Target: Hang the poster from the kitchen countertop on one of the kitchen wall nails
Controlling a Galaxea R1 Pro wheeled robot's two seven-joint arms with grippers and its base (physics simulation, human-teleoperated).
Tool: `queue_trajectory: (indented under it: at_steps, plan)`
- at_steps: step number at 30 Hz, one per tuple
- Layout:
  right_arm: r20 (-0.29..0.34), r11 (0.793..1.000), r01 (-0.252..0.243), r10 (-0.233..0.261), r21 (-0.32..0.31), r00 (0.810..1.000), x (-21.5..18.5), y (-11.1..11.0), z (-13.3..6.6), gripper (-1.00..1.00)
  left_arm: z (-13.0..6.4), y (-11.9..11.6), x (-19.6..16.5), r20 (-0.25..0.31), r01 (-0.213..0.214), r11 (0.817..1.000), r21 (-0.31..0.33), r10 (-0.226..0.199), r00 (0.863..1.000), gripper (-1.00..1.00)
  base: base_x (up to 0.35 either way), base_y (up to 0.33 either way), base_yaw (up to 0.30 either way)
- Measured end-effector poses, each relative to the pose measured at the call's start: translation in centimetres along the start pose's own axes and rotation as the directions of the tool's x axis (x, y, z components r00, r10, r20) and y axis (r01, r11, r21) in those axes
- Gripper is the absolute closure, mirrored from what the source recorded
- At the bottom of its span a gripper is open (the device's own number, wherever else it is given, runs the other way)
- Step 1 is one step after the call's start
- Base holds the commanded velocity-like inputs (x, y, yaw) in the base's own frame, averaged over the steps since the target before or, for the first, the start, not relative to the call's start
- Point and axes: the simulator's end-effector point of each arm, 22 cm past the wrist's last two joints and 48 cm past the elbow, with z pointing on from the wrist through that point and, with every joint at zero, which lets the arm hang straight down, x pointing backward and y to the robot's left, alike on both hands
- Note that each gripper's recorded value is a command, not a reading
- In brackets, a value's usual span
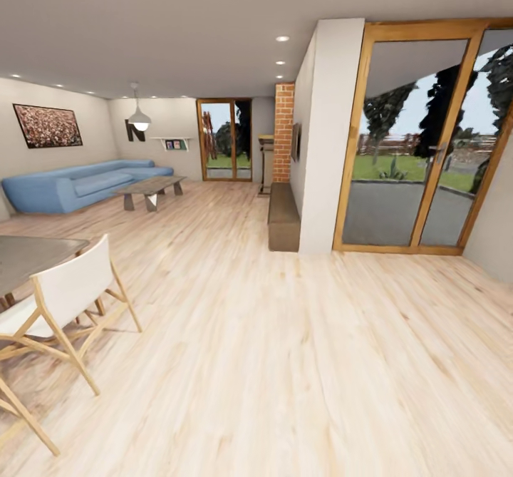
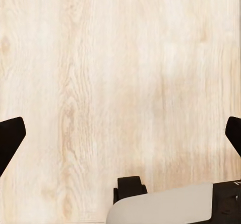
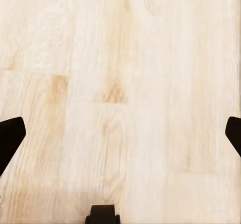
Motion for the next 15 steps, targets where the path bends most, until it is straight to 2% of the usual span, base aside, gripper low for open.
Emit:
queue_trajectory:
  at_steps: [5,8,15]
  plan:
    - [0.001,1.000,0.000,0.000,0.000,1.000,-0.04,0.00,0.00,-1.00,0.00,-0.01,0.03,-0.001,0.000,1.000,0.000,0.000,1.000,-1.00,-0.256,0.124,-0.078]
    - [0.002,1.000,0.000,0.000,0.000,1.000,-0.07,-0.02,-0.01,-1.00,-0.01,0.00,-0.04,0.001,0.000,1.000,0.000,0.000,1.000,-1.00,-0.210,0.114,-0.212]
    - [0.007,1.000,-0.001,0.001,0.000,1.000,-0.27,-0.01,-0.04,-1.00,-0.03,-0.01,-0.20,0.005,0.000,1.000,0.000,0.000,1.000,-1.00,-0.050,0.028,-0.273]
